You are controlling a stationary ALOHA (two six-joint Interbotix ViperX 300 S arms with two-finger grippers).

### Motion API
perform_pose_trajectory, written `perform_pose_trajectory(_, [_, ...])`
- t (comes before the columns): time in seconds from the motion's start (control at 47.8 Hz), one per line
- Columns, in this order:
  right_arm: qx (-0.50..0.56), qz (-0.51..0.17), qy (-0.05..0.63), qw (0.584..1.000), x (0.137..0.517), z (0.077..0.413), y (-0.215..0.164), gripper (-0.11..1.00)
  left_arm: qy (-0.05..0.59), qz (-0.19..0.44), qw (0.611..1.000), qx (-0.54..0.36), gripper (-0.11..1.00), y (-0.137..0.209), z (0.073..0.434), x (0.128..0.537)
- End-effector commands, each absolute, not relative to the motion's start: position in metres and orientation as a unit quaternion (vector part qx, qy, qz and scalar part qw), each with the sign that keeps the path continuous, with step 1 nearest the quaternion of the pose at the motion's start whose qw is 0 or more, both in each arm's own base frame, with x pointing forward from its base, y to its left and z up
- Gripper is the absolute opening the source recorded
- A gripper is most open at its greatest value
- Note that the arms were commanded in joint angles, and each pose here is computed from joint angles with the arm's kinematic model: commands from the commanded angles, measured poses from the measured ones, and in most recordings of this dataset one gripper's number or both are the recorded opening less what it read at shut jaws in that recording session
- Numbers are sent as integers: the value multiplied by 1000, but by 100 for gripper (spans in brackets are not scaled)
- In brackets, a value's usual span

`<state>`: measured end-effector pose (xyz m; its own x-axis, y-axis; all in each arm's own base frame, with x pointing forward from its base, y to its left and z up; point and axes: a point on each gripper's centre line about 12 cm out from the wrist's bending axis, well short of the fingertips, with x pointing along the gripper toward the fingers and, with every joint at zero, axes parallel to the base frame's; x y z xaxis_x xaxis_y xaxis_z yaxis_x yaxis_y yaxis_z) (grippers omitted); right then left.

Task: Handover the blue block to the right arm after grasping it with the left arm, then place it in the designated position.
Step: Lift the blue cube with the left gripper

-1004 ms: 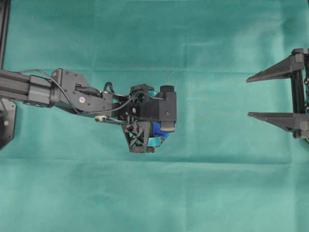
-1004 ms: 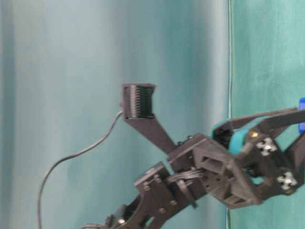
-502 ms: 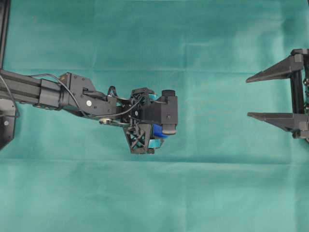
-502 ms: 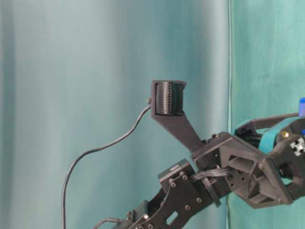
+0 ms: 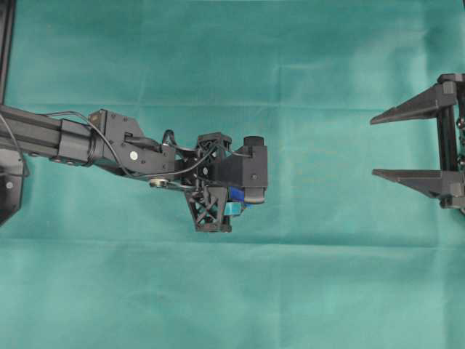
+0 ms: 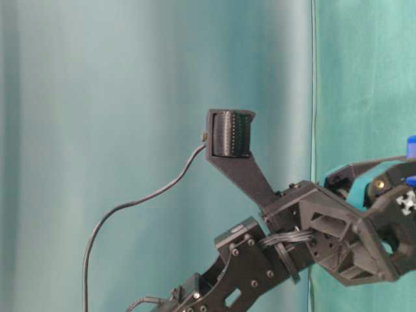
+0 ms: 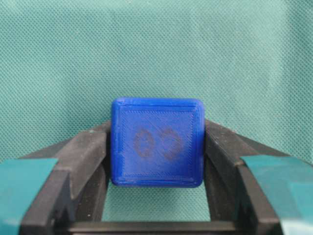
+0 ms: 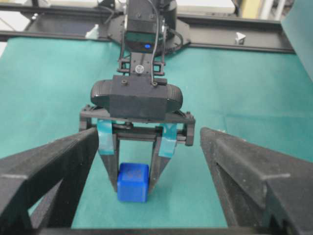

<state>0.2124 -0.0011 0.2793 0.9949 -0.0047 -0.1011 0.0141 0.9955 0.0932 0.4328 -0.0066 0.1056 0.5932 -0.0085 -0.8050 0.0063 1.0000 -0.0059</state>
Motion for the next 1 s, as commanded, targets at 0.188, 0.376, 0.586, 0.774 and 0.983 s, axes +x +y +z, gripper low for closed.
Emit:
perform_pose_trajectory(0.188, [45, -5, 41, 998, 215, 286, -1, 94, 431, -6, 902, -1, 47, -9, 122, 439])
perform_pose_trajectory(0.376, [46, -5, 44, 998, 215, 286, -1, 94, 428, -6, 904, -1, 46, -9, 127, 440])
perform_pose_trajectory(0.586, [46, -5, 44, 998, 215, 286, -1, 94, 424, -5, 906, -2, 46, -8, 139, 440])
perform_pose_trajectory(0.774, [46, -5, 45, 998, 215, 285, -1, 94, 419, -5, 908, -2, 47, -8, 146, 440])
perform_pose_trajectory(0.983, [46, -5, 44, 998, 215, 286, -1, 94, 426, -6, 905, -2, 47, -9, 152, 438])
